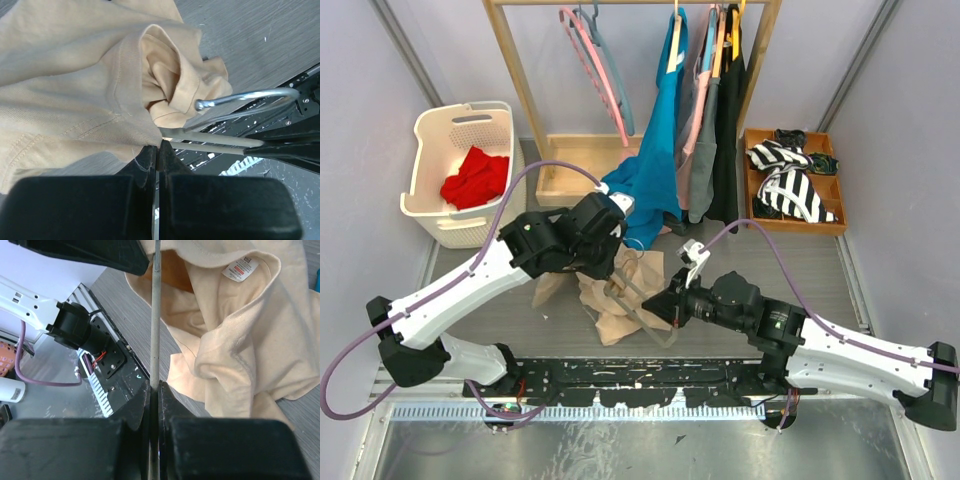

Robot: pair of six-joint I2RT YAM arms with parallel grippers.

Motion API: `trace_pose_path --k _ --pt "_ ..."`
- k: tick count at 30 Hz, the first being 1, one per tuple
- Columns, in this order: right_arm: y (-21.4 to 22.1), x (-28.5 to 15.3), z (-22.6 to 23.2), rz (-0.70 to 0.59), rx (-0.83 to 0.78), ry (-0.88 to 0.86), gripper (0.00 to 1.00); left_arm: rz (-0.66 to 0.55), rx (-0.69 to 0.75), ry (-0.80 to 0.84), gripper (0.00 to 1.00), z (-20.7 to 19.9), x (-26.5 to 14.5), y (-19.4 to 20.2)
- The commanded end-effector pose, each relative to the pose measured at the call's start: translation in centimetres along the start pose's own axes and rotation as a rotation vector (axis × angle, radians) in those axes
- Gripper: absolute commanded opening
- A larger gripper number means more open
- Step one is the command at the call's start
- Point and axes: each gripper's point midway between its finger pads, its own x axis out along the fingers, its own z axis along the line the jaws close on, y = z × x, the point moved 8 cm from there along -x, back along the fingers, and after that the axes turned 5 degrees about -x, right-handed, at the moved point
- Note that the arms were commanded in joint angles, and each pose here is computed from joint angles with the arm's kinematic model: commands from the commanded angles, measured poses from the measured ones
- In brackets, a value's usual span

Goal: Place the t-shirt on the hanger

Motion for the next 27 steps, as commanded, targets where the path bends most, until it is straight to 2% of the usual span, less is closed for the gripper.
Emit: trace_pose_path --k 1,7,9,13,16,22,27 --pt "-3.9 0.9 2.1 -0.213 0.02 -0.108 0.01 -0.083 -0.006 0.119 0.0 -2.0 -1.7 -1.1" --pt "-3.2 1.1 2.2 -0.214 0.037 -0.152 0.01 -0.137 0.017 0.101 0.04 -1.5 -2.6 -1.1" --pt "-3.0 0.7 2.2 -0.225 0.043 -0.163 0.01 -0.155 0.025 0.087 0.12 -1.2 -2.5 -1.0" --pt "-2.6 0.0 2.2 -0.248 0.053 -0.201 0.01 -0.217 0.031 0.069 0.37 -0.2 -3.3 -0.8" --pt "-2.4 -0.2 2.2 -0.272 0.063 -0.225 0.01 -0.243 0.042 0.082 0.48 0.0 -3.7 -0.8" --pt "-2.1 -0.1 2.2 -0.288 0.074 -0.244 0.01 -0.301 0.068 0.13 0.64 0.4 -5.1 -0.7" --pt "-2.4 0.2 2.6 -0.291 0.073 -0.262 0.01 -0.328 0.122 0.128 0.68 0.6 -4.8 -0.8"
